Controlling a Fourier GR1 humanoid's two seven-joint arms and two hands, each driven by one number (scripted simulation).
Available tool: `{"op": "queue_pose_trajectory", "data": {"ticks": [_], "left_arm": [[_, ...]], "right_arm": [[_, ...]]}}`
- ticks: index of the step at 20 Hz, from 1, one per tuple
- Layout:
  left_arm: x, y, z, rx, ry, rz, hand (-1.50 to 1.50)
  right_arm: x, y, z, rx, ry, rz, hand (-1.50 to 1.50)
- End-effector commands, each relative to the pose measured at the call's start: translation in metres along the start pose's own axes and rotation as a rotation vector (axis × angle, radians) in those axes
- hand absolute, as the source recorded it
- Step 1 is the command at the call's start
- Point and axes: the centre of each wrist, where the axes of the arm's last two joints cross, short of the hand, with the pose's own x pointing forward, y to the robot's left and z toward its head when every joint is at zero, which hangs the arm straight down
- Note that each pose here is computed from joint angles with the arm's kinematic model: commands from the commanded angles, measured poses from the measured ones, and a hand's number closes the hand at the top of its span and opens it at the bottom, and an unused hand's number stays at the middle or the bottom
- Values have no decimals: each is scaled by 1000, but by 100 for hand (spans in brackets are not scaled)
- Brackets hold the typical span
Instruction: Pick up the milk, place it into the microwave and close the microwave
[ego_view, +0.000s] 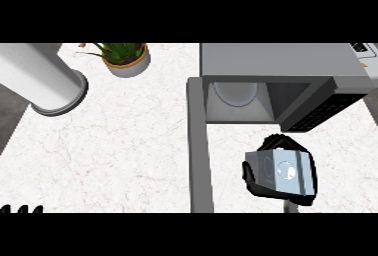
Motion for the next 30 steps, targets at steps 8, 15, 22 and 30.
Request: {"op": "queue_pose_trajectory", "data": {"ticks": [8,15,22,30], "left_arm": [[5,10,7,4,16,-16,-150],[-7,21,13,1,-2,-18,-150],[5,30,-1,-14,3,-24,-150],[1,23,-1,-39,26,-11,-150]], "right_arm": [[-19,53,-64,-10,56,127,150],[-59,53,-99,-60,130,175,150],[-81,51,-122,-71,182,245,150],[-94,25,-128,-74,179,433,150]]}}
